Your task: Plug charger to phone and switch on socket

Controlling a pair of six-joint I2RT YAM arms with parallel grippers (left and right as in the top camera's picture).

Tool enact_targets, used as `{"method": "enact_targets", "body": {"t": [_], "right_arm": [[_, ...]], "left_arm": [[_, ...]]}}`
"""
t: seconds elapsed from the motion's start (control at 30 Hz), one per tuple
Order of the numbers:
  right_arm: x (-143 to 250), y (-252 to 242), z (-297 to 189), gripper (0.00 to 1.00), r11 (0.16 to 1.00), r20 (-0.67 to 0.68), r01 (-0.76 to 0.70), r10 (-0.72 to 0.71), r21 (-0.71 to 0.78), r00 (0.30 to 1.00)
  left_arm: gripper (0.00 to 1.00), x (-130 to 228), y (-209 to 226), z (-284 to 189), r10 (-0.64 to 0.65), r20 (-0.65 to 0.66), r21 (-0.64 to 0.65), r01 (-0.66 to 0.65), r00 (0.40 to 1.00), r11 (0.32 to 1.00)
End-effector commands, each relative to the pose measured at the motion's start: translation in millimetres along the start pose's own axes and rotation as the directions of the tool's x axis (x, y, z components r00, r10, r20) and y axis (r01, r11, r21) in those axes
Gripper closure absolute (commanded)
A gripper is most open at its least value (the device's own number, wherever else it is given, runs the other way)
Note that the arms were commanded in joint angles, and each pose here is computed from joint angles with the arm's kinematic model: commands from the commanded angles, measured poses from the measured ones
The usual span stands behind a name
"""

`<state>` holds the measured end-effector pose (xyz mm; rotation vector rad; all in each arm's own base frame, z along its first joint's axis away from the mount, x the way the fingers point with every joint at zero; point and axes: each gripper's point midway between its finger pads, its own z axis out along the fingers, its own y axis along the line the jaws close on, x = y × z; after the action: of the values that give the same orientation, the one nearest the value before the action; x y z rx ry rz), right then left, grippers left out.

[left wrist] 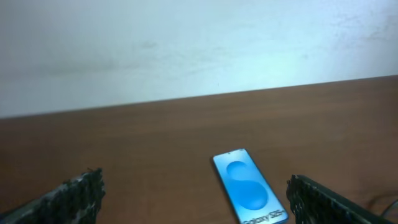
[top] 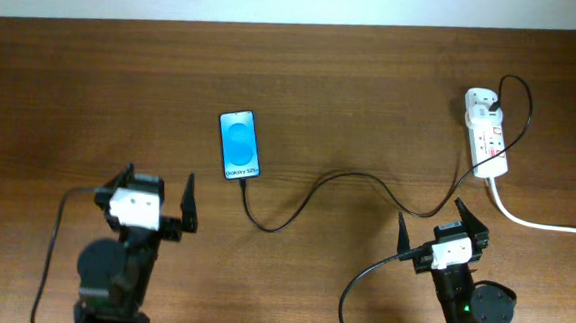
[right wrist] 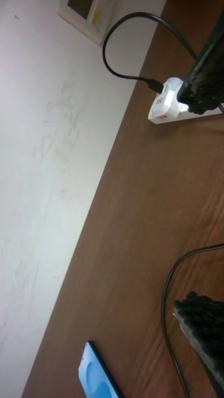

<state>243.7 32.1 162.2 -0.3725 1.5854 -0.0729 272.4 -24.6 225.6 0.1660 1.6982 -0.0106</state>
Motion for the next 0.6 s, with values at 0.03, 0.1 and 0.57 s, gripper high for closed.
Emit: {"method": "enact_targets", "body": {"t": [0.03,0.1,0.57], "right_arm": [[1.8,1.8,0.0,0.02,1.0,-0.002,-0.008,0.008,-0.004,1.0],[1.8,1.8,0.0,0.02,1.0,-0.002,-0.008,0.008,-0.004,1.0],[1.9,1.8,0.0,0.02,1.0,-0.002,-0.008,0.008,-0.004,1.0]], "left_arm": [[0.0,25.3,-3.7,-7.6,0.103,0.028,0.002,-0.103,0.994,0.995],[0.01,35.6,-4.8,-9.6,0.106,0.031,0.001,-0.106,0.994,0.994],[0.01,81.4,-7.1,-13.8,0.172,0.011,-0.008,-0.172,0.985,0.985]]}}
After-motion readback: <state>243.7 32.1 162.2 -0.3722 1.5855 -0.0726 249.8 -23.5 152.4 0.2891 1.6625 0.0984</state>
